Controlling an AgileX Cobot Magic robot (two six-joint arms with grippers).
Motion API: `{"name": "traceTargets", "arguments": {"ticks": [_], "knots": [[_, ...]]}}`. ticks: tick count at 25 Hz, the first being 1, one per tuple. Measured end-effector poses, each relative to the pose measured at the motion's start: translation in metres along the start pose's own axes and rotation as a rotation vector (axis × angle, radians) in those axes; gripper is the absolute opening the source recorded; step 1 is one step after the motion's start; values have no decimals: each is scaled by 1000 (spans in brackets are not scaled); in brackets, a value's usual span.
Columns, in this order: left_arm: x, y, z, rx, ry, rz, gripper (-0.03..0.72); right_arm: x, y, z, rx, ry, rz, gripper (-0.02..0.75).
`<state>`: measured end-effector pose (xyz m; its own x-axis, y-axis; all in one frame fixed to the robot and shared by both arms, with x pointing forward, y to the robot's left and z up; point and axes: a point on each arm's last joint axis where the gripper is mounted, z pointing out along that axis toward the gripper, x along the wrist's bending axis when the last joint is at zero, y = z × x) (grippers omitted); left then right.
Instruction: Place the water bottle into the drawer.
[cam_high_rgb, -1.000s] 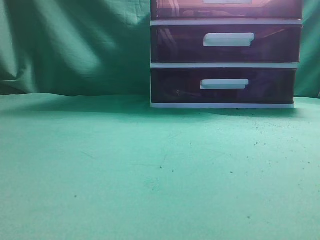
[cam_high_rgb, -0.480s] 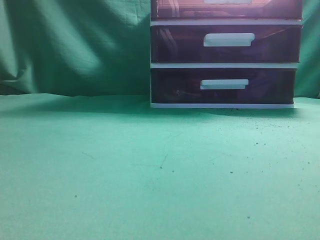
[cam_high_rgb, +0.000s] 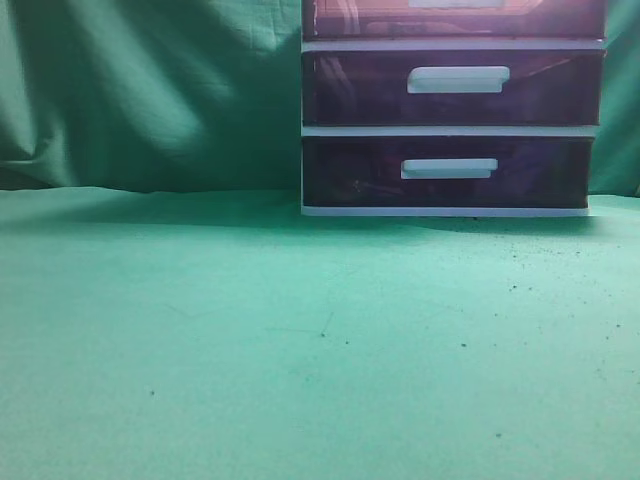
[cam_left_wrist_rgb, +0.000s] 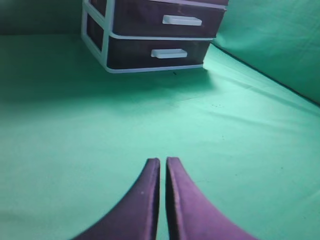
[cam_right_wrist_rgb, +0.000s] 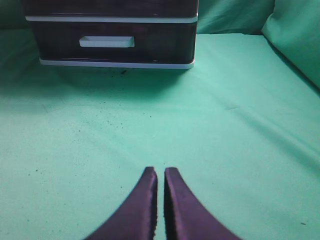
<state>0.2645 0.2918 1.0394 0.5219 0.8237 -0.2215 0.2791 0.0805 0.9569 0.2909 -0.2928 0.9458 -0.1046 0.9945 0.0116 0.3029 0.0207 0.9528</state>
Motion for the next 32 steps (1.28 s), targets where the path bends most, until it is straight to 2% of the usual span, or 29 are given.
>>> {"name": "traceTargets", "arguments": {"ticks": [2, 7, 11, 15, 20, 28, 32], "knots": [[3, 1, 0, -16, 66, 49, 0, 0, 0, 0, 0, 0, 0, 0], [18, -15, 10, -60, 342, 143, 0, 0, 0, 0, 0, 0, 0, 0], [31, -37, 21, -105, 516, 153, 0, 0, 0, 0, 0, 0, 0, 0], [42, -56, 27, -128, 635, 136, 0, 0, 0, 0, 0, 0, 0, 0], [47, -65, 28, -119, 683, 111, 0, 0, 0, 0, 0, 0, 0, 0], [50, -76, 27, -12, 720, 50, 0, 0, 0, 0, 0, 0, 0, 0], [49, -76, 27, 0, 710, 71, 0, 0, 0, 0, 0, 0, 0, 0]]}}
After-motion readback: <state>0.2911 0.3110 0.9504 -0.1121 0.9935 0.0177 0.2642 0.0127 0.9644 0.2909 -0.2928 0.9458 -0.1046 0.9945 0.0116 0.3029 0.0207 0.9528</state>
